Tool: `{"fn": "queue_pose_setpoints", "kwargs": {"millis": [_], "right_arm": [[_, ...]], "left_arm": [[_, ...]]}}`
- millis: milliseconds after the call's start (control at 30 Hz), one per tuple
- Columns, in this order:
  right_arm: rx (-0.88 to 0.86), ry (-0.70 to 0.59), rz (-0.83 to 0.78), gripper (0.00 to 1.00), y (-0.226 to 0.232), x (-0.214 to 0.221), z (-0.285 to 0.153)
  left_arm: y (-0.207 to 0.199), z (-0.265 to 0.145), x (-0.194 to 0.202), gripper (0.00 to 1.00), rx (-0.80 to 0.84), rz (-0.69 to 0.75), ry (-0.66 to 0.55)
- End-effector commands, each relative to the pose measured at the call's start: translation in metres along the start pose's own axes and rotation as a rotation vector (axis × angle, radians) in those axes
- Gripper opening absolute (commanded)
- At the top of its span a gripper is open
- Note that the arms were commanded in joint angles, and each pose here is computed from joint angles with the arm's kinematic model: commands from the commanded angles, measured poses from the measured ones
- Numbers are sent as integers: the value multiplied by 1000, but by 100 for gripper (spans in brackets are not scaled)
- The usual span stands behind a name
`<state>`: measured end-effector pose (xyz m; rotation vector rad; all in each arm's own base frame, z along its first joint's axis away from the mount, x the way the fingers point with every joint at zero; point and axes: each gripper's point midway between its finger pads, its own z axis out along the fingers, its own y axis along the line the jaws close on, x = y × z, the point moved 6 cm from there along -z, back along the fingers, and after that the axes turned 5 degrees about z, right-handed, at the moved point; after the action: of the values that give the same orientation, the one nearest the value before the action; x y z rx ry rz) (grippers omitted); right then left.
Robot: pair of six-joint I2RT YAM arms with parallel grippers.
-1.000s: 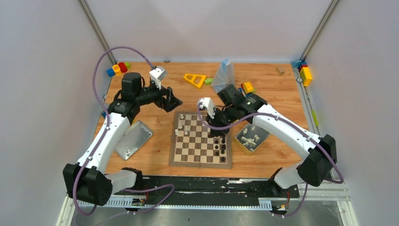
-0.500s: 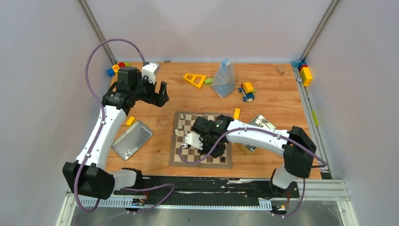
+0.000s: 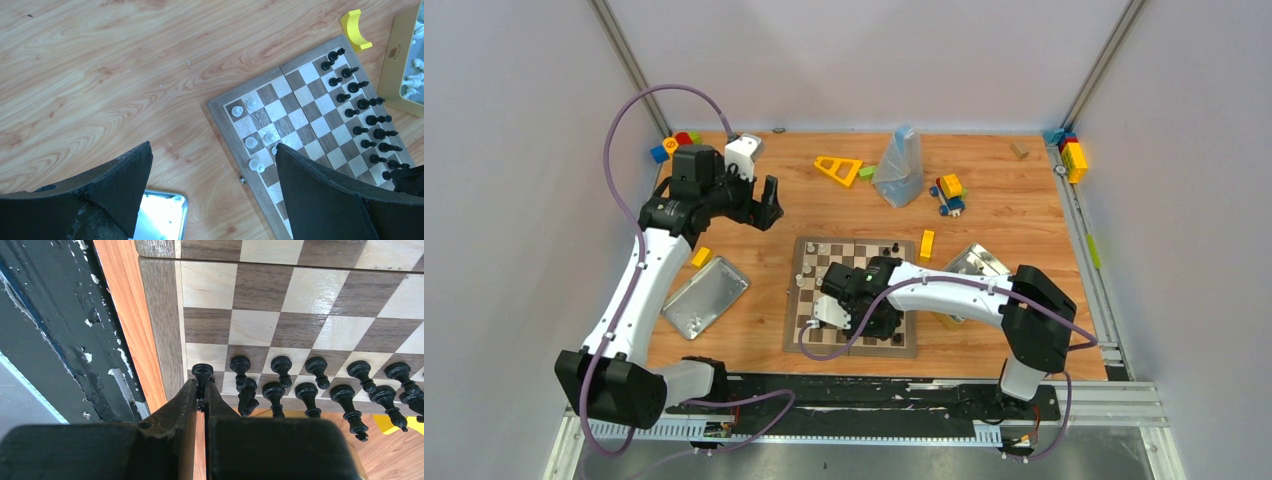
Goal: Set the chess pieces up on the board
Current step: Place the chess piece on the chessboard.
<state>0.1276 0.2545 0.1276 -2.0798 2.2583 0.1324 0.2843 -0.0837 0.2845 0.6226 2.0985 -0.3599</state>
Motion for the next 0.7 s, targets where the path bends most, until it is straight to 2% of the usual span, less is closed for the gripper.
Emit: {"fn": "queue_pose_setpoints", "kwargs": {"millis": [0,667], "right_arm": [[17,40,-17,0,1,2,4],[65,94,-43,2,0,2,11]], "left_arm": [[-2,-10,-7,100,-1,28,-56],[-4,-9,-6,100,10,29,-60]]}}
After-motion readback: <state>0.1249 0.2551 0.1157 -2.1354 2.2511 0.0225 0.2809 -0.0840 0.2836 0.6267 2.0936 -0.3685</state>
